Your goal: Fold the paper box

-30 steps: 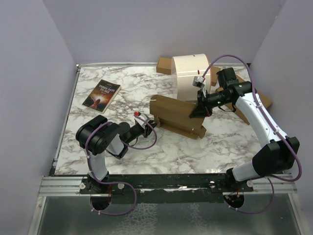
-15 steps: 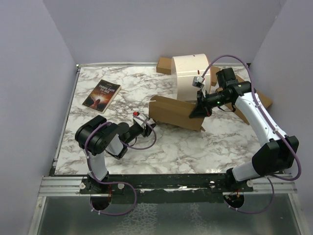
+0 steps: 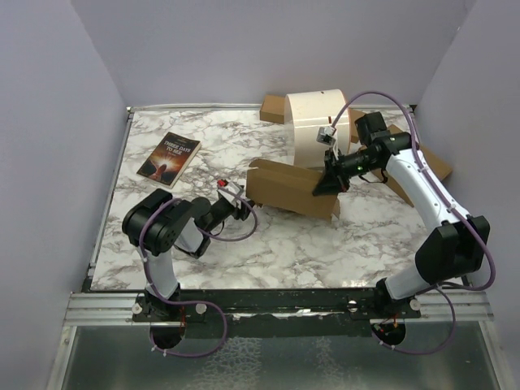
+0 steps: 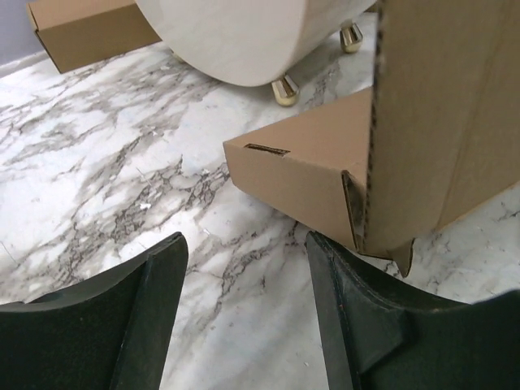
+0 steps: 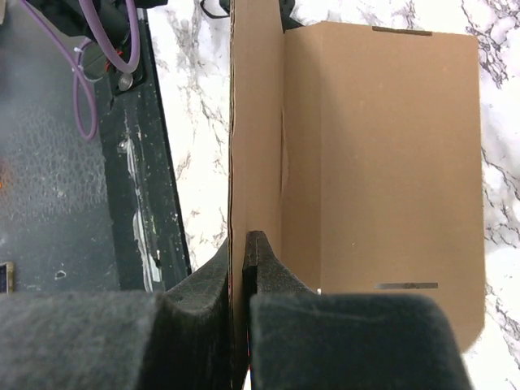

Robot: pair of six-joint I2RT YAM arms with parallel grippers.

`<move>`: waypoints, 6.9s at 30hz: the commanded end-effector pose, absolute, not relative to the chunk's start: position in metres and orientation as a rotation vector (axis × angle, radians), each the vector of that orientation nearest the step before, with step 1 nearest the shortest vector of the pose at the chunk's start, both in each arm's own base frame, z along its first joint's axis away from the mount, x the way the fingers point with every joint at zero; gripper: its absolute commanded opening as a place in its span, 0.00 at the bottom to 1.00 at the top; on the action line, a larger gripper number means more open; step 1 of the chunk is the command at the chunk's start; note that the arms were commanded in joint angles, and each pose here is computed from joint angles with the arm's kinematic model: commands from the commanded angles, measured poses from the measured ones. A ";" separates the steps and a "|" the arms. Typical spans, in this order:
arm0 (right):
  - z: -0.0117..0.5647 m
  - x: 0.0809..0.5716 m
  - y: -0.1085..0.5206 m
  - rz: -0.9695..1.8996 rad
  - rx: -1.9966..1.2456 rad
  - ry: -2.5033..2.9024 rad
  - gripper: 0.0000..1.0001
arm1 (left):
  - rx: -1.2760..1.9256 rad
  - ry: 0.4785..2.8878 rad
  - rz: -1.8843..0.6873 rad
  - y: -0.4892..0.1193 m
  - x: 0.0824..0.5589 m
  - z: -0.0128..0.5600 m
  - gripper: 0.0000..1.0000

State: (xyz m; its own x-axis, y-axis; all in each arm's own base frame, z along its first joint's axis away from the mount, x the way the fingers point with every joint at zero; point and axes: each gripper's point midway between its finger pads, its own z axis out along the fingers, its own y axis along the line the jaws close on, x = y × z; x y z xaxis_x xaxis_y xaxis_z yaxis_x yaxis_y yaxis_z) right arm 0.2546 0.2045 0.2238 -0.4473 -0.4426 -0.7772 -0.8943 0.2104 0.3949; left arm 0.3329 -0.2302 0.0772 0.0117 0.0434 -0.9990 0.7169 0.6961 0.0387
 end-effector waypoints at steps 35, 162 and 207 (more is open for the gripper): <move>0.273 0.284 0.173 1.013 -1.190 1.868 0.01 | 0.251 1.369 -0.682 -0.149 0.273 0.222 0.86; 0.213 0.259 0.201 1.103 -1.334 1.952 0.01 | 0.726 1.329 -0.554 -0.208 0.237 0.122 0.07; 0.223 0.264 0.202 1.070 -1.338 1.932 0.01 | 0.330 1.628 -0.368 -0.146 0.282 0.140 0.41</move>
